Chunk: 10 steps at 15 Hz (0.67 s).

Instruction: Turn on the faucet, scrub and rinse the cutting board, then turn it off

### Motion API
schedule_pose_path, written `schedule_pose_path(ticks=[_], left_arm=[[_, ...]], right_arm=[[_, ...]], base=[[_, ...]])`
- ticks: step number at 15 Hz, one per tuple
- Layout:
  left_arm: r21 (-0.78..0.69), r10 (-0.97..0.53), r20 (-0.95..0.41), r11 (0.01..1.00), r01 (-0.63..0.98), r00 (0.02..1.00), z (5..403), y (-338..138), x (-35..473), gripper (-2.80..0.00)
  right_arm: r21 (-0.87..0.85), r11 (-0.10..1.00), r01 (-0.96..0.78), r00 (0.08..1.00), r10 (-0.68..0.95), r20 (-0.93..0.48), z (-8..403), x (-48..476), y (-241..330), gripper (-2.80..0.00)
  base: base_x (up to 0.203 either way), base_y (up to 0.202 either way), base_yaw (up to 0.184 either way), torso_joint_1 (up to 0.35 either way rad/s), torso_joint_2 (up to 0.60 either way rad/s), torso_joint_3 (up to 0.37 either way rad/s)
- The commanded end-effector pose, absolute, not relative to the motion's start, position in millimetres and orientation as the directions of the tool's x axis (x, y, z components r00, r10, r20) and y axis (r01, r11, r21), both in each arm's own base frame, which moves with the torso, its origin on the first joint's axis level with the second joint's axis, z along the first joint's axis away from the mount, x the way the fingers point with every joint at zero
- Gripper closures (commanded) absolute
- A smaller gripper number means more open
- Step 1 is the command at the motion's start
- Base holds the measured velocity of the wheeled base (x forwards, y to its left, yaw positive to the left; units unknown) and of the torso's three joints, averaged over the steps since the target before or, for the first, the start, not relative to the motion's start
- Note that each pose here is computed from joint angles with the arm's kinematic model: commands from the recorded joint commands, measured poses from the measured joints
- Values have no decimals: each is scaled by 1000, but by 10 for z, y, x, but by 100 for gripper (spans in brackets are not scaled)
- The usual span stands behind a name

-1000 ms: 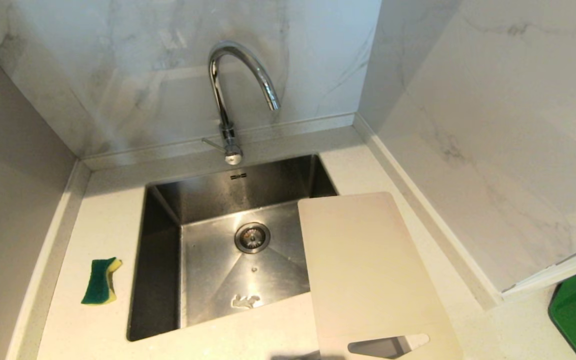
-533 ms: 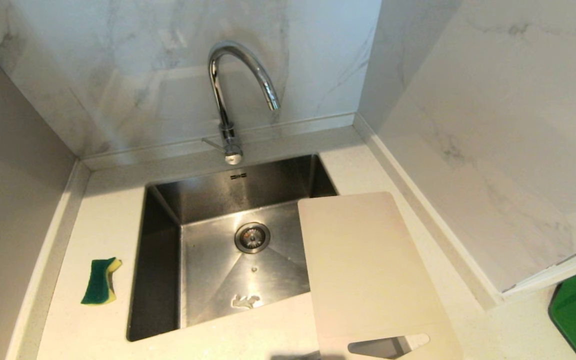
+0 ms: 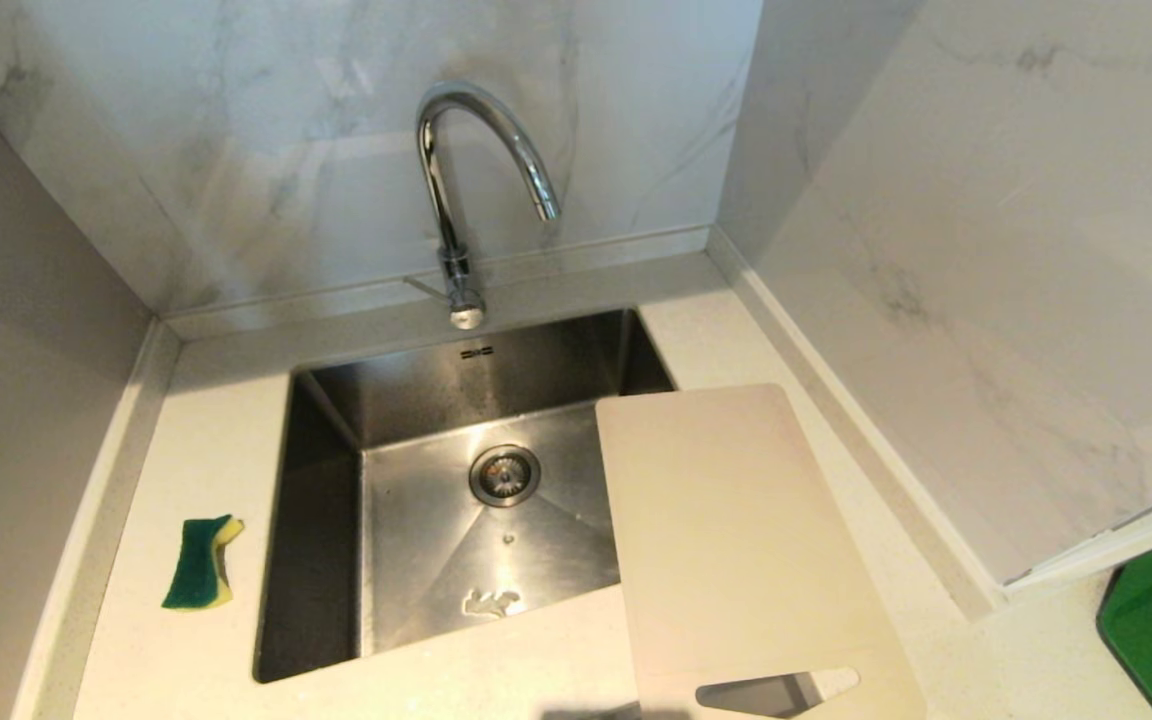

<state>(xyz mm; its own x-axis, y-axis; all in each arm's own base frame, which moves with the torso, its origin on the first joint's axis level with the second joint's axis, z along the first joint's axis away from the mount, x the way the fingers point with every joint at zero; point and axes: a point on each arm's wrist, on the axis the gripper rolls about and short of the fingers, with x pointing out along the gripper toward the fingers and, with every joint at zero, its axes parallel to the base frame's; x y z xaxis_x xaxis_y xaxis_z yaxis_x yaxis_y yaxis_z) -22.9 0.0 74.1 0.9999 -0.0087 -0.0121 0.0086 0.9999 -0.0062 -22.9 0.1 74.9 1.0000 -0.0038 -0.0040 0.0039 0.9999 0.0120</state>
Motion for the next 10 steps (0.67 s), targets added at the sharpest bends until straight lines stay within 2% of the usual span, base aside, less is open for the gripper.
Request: schedule_pose_path(ticks=[1, 10], left_arm=[[-8, -8, -15, 1000, 8, 1000, 732, 0, -227, 0], [-12, -8, -13, 1000, 8, 1000, 736, 0, -228, 0]], right_arm=[[14, 1000, 3, 1000, -3, -5, 750, -228, 1, 0], [29, 1000, 6, 1000, -6, -5, 752, -227, 1, 0]], base=[[0, 0, 0, 0, 0, 0], [0, 0, 0, 0, 0, 0]])
